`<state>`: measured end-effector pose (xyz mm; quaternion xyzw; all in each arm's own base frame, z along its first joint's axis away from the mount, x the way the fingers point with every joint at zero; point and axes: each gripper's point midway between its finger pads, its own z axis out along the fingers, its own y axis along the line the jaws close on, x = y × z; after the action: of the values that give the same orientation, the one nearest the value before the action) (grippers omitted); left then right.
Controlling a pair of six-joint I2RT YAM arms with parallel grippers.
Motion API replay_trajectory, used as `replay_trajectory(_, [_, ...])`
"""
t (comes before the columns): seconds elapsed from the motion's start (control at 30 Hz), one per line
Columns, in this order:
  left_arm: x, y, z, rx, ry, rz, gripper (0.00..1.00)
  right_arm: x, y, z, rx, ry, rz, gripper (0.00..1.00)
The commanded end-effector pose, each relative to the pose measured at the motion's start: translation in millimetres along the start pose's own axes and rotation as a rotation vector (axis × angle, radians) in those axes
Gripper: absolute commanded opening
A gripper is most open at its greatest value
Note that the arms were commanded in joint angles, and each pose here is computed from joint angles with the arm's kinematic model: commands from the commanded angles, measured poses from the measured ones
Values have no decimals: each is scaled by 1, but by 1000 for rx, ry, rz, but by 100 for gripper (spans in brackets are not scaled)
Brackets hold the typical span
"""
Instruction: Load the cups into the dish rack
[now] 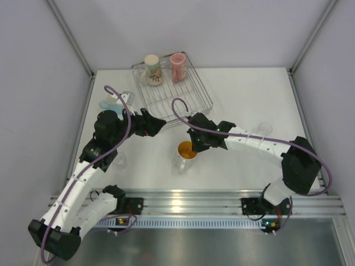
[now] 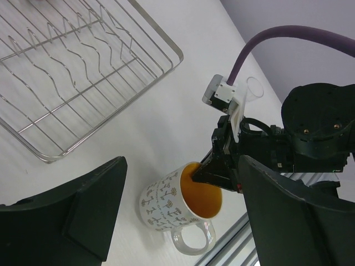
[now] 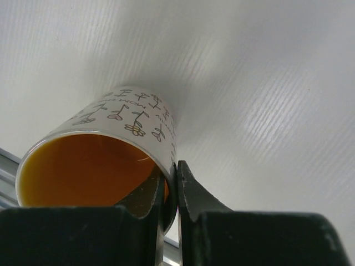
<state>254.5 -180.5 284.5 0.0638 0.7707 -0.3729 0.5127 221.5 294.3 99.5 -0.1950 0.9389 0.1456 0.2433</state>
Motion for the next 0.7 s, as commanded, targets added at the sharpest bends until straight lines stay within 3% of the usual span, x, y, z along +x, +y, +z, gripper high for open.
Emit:
replay_trajectory(0.0, [-14, -19, -3, 88, -45, 24, 87, -29, 7, -23, -16, -148, 27, 0])
replay_trajectory(0.27, [-18, -45, -6, 201, 1, -18, 85, -72, -9, -89, -4, -443, 112, 0])
replay_trajectory(0.4, [-18, -70, -7, 335, 54, -60, 85, -100, -23, -144, -25, -698, 167, 0])
replay_trajectory(0.5, [-22, -95, -11, 473, 85, -144, 85, -127, -43, -209, -37, -988, 235, 0])
replay_trajectory(0.67, [-28, -101, -4, 504, 94, -212, 85, -142, -57, -276, -73, -1256, 278, 0])
